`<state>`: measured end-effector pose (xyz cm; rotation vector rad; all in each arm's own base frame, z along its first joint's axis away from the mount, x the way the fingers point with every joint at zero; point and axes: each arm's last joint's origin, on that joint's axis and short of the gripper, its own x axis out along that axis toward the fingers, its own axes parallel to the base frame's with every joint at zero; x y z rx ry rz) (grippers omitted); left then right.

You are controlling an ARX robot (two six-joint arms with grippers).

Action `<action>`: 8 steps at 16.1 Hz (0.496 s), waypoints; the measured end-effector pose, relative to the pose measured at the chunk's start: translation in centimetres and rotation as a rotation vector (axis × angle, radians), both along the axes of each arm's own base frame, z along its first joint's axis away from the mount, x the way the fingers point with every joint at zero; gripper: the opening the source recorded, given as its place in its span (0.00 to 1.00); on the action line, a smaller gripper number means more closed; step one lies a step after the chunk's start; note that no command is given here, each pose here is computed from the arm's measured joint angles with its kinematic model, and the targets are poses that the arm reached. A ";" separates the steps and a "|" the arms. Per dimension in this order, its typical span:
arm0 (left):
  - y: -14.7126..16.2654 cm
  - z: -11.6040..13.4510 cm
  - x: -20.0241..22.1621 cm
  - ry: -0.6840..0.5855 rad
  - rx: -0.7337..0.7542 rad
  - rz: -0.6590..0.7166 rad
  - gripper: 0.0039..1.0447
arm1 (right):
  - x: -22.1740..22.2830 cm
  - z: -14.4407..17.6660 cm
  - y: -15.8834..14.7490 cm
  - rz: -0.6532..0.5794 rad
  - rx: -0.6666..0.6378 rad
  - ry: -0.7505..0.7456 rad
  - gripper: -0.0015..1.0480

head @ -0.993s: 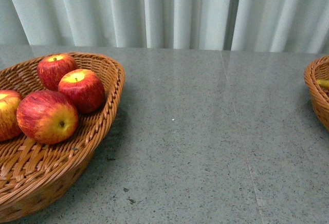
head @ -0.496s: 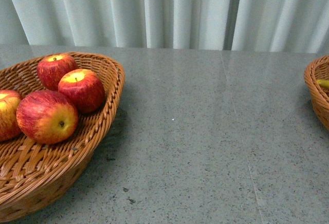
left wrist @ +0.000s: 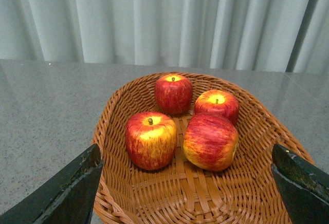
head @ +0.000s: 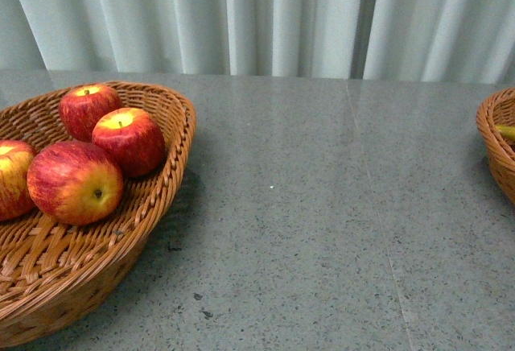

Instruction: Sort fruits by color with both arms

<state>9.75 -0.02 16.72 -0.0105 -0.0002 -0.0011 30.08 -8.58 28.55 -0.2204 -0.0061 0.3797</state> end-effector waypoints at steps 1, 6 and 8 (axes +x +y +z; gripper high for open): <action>0.0 0.0 0.0 0.000 0.000 0.000 0.94 | -1.0 0.8 0.8 0.040 0.071 -0.040 0.94; 0.0 0.0 0.0 0.000 0.000 0.000 0.94 | -10.7 -3.9 4.4 -0.346 0.226 0.043 0.60; 0.0 0.0 0.0 0.000 0.000 0.000 0.94 | -15.4 -7.5 5.2 -0.395 0.230 0.070 0.37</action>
